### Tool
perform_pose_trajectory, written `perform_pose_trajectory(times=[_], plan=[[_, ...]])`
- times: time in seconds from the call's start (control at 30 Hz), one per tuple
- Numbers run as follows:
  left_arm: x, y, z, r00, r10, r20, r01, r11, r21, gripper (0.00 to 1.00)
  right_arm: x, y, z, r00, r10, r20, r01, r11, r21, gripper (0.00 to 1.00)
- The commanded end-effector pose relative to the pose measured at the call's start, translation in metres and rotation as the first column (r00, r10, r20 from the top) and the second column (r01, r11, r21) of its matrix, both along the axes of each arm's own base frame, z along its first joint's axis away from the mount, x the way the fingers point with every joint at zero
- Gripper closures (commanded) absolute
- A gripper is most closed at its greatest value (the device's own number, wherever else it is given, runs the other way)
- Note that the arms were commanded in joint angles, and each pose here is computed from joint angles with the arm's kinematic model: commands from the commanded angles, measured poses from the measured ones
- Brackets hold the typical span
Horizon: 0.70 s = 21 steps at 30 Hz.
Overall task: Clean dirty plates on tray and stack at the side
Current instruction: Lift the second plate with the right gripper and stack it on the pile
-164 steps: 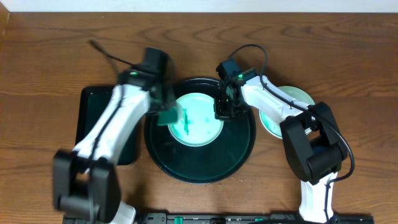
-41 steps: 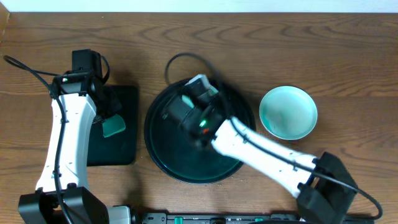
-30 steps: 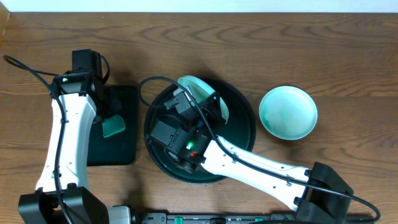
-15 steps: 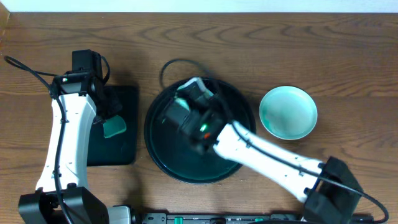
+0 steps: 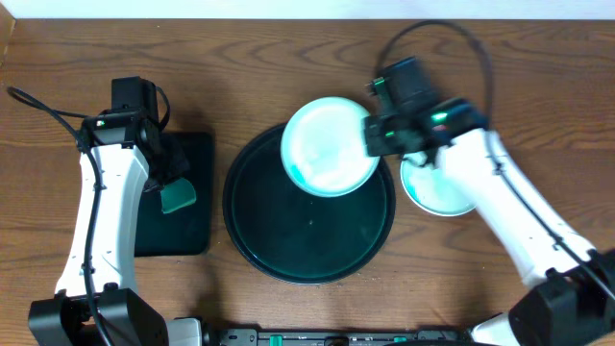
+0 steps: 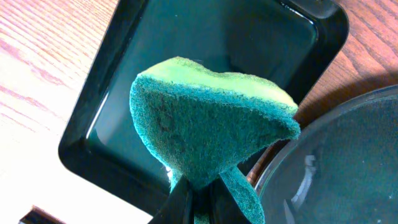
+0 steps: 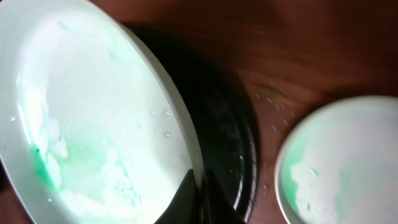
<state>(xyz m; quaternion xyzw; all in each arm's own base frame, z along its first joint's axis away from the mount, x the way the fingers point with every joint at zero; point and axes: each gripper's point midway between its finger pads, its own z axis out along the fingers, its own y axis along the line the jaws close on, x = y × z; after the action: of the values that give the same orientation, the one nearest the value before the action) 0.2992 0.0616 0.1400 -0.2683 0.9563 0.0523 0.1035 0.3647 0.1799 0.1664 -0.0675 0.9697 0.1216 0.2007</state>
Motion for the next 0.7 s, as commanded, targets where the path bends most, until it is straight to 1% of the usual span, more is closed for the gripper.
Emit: perform_pose_trajectory(times=[0.0, 0.1, 0.23, 0.33, 0.47, 0.6, 0.67], plan=[[-0.002, 0.000, -0.004, 1.000, -0.013, -0.017, 0.013, 1.000, -0.002, 0.93, 0.002, -0.025, 0.020, 0.996, -0.058, -0.069, 0.070, 0.980, 0.186, 0.99], [-0.002, 0.000, -0.004, 1.000, -0.013, -0.017, 0.013, 1.000, -0.002, 0.93, 0.009, -0.075, 0.014, 0.977, -0.185, -0.108, 0.201, 0.968, 0.154, 0.99], [-0.002, 0.000, -0.004, 1.000, -0.013, -0.017, 0.013, 1.000, -0.002, 0.93, 0.010, -0.148, 0.002, 0.921, -0.373, -0.111, 0.377, 0.926, 0.018, 0.99], [-0.002, 0.000, -0.004, 1.000, -0.013, -0.017, 0.013, 1.000, -0.002, 0.93, 0.003, -0.187, -0.010, 0.870, -0.479, -0.120, 0.475, 0.878, -0.059, 0.99], [-0.002, 0.000, -0.004, 1.000, -0.013, -0.017, 0.013, 1.000, -0.002, 0.93, -0.013, -0.217, -0.035, 0.803, -0.575, -0.158, 0.562, 0.818, -0.120, 0.99], [-0.002, 0.000, -0.004, 1.000, -0.013, -0.017, 0.013, 1.000, -0.002, 0.93, -0.024, -0.230, -0.066, 0.771, -0.610, -0.182, 0.596, 0.792, -0.131, 0.99], [-0.002, 0.000, -0.004, 1.000, -0.013, -0.017, 0.013, 1.000, -0.002, 0.93, -0.027, -0.231, -0.081, 0.767, -0.614, -0.184, 0.600, 0.789, -0.132, 0.99]])
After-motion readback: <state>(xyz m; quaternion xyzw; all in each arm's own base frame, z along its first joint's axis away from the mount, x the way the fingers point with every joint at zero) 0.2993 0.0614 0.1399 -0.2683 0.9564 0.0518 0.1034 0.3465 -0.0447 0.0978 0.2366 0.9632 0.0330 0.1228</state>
